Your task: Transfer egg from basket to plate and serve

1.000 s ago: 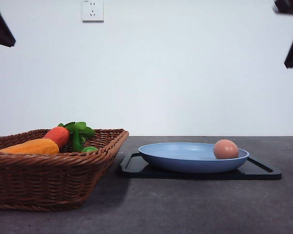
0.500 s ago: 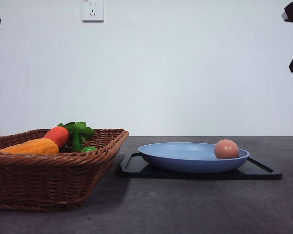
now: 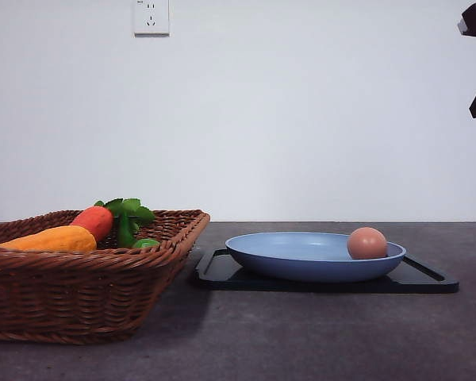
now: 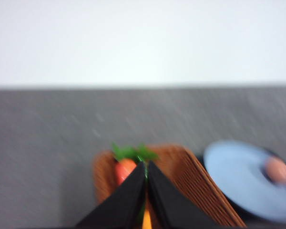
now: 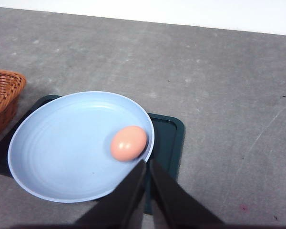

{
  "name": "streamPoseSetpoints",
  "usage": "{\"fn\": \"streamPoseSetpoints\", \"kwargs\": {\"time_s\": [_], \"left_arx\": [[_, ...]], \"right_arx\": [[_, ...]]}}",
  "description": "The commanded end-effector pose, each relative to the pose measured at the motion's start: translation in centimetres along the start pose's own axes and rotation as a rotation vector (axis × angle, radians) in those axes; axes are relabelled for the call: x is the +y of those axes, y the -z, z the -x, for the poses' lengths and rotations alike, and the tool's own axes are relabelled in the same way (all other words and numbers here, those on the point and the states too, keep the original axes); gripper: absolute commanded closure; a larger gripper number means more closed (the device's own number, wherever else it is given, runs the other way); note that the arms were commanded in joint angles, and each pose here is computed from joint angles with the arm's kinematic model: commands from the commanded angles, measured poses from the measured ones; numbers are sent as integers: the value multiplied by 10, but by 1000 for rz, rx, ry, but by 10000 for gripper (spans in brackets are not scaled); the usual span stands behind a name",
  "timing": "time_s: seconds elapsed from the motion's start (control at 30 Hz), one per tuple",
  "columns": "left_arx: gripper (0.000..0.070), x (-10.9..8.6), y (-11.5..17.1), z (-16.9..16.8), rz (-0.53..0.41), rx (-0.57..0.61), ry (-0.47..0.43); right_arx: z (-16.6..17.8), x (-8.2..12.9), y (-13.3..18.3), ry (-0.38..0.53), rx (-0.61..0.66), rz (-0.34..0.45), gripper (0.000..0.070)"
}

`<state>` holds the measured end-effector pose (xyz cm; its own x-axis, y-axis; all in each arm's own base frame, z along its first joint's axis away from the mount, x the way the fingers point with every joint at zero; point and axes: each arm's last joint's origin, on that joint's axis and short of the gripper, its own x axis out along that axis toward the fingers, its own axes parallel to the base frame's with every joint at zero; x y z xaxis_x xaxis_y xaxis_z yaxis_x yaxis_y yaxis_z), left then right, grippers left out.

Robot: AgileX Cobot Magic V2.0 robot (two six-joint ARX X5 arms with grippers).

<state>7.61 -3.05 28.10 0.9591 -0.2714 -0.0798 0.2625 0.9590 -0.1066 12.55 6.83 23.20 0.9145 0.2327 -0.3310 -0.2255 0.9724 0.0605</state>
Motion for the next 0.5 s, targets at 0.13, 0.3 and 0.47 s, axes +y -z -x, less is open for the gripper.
{"fn": "streamPoseSetpoints", "kwargs": {"time_s": [0.13,0.3,0.47], "left_arx": [[700,19,16,15,-21,-111,-220],[700,32,45,12,-16,-104,-367],[700,42,76,-1,-8,-6,-421]], "right_arx": [[0,2,-2,-7,-11,-10,700],[0,2,-2,-7,-11,-10,700],[0,2,-2,-7,-12,-10,700]]}}
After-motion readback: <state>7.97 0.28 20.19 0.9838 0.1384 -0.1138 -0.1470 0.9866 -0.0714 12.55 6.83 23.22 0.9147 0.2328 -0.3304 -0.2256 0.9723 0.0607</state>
